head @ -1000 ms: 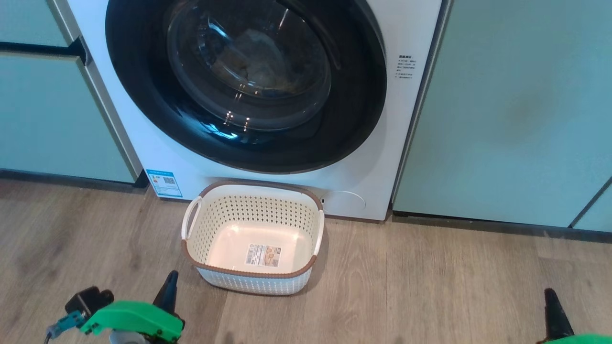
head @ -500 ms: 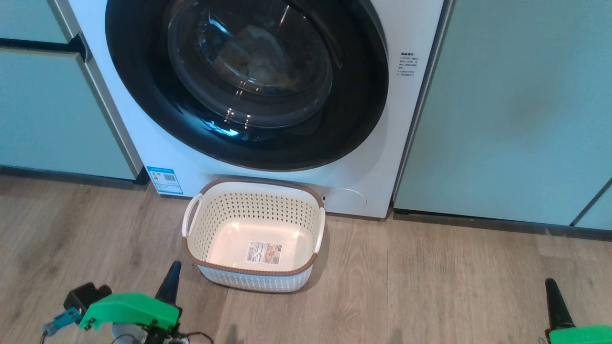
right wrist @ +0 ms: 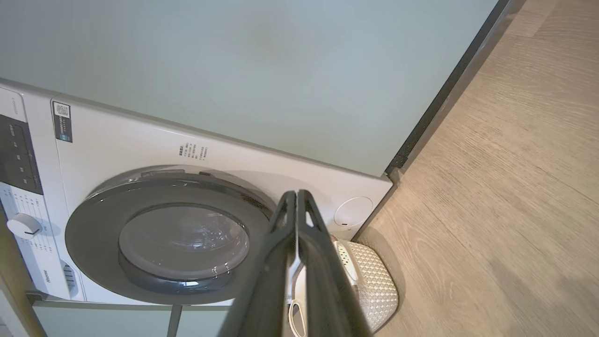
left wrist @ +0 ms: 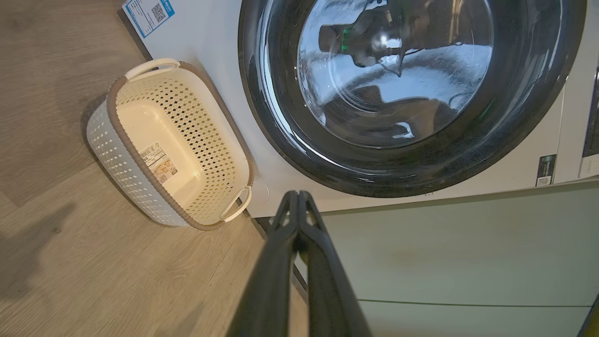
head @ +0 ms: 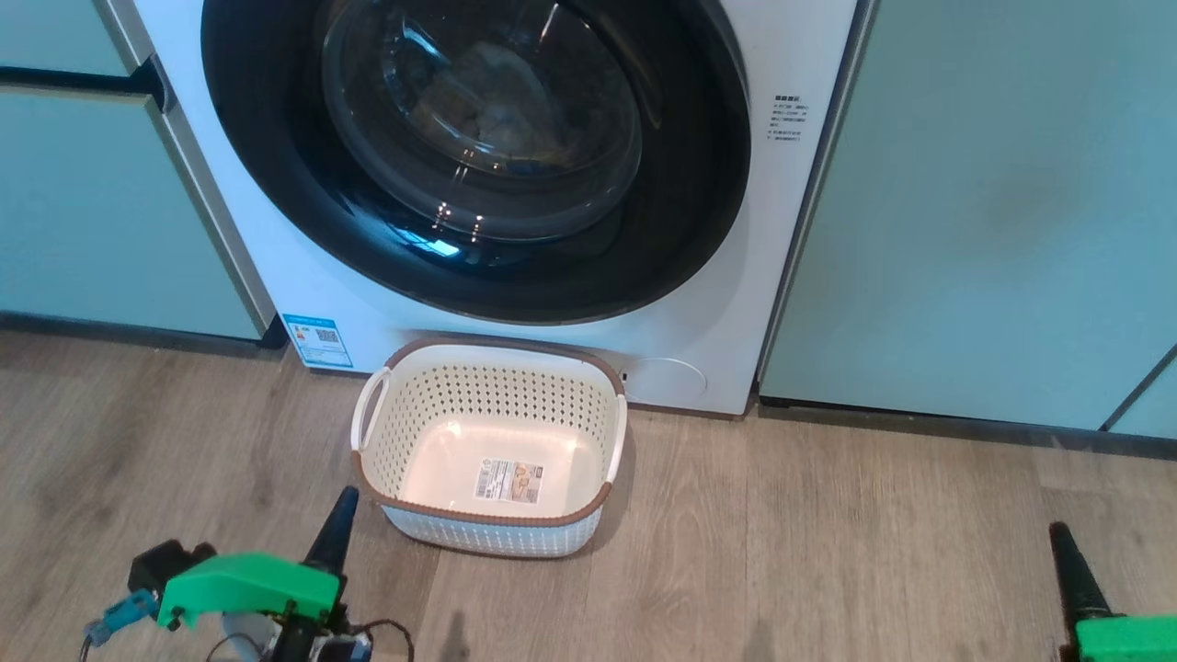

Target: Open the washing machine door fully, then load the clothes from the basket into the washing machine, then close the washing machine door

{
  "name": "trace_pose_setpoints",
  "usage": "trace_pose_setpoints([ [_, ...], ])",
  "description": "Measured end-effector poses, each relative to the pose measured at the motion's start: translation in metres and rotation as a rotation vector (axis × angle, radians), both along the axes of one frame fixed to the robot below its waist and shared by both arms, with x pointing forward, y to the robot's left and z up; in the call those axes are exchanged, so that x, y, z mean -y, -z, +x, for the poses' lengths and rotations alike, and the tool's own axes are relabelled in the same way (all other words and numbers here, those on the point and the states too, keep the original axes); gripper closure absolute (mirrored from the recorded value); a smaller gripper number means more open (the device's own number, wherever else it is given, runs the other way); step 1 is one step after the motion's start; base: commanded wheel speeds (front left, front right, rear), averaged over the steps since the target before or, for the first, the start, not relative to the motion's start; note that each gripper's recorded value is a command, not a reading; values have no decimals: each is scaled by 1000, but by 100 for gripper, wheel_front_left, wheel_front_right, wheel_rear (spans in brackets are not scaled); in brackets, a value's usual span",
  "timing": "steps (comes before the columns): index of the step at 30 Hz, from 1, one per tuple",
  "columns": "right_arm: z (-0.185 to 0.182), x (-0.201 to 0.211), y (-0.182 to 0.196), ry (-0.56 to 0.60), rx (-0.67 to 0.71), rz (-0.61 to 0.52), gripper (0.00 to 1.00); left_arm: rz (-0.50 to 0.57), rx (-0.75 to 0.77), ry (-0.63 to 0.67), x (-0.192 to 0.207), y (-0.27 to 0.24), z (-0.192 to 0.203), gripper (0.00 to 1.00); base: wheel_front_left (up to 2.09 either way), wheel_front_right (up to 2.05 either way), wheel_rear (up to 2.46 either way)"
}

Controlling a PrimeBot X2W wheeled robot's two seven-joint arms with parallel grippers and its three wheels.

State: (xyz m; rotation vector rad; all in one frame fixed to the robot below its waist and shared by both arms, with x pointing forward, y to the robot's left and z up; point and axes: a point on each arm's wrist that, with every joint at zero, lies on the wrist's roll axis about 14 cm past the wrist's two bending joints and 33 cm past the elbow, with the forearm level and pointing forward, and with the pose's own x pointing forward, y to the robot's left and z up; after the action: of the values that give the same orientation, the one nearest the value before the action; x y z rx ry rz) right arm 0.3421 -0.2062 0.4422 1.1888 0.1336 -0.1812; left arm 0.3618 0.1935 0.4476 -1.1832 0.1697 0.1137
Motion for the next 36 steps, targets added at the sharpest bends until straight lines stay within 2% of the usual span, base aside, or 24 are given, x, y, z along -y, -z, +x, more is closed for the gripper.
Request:
trace_pose_setpoints([
  [36, 29, -5, -31, 11, 118, 387, 100, -375, 81, -27, 6, -25, 10, 100, 0, 0, 0],
])
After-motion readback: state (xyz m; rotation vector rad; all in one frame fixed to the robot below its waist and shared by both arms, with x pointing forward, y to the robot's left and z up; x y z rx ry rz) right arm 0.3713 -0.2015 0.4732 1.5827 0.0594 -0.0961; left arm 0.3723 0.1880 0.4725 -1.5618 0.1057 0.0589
